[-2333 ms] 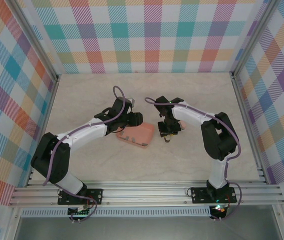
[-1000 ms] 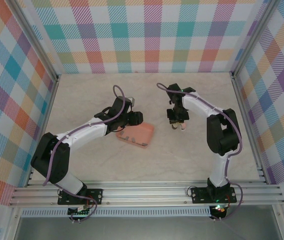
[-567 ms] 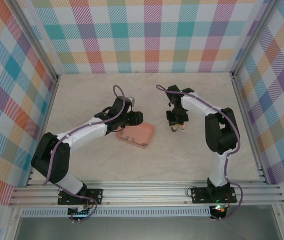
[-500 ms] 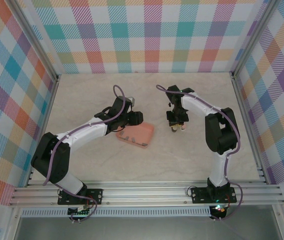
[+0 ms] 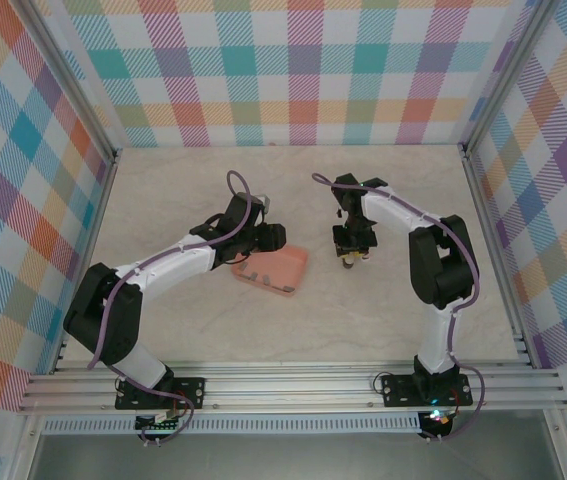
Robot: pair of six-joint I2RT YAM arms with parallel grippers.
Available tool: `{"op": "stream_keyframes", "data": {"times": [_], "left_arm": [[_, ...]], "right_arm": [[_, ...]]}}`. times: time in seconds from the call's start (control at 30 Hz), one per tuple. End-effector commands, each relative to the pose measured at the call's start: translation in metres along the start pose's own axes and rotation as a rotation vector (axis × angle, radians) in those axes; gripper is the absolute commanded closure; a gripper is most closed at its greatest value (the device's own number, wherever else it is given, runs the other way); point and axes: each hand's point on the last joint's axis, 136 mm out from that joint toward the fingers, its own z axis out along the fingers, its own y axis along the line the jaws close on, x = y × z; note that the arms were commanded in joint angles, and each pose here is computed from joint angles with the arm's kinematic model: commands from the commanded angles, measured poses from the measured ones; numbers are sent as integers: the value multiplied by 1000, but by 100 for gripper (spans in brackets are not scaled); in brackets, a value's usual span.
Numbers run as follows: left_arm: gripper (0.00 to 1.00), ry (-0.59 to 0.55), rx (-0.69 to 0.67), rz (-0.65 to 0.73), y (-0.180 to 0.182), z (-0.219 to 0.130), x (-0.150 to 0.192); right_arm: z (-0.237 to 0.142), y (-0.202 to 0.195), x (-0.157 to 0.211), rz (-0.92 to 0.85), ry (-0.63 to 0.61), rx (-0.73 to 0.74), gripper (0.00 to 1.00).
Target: Load the staples into the stapler
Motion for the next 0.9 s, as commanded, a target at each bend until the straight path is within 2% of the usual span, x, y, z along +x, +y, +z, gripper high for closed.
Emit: {"op": "stream_keyframes", "data": {"times": [0.0,0.1,0.27,0.43,0.63,0.87], "left_arm": [[49,-22,-5,-5,-1,-5,-14],[46,-17,-22,-22,5,-9,-16],[37,15,-98,-59,31,-24,-14],[28,47,-195,-119,67,-38,-10],[25,96,-248,-185,101,-38,3],[26,159,-260,-169,114,-21,16]], "right_arm": [[2,0,5,13,18,-7,67],[-12,1,1,13,-20,-14,60],[-42,4,-2,24,-91,-39,55],[-65,43,8,87,-146,-235,50],[-62,107,33,180,-92,-480,43],[-42,131,41,234,-50,-570,41]]}}
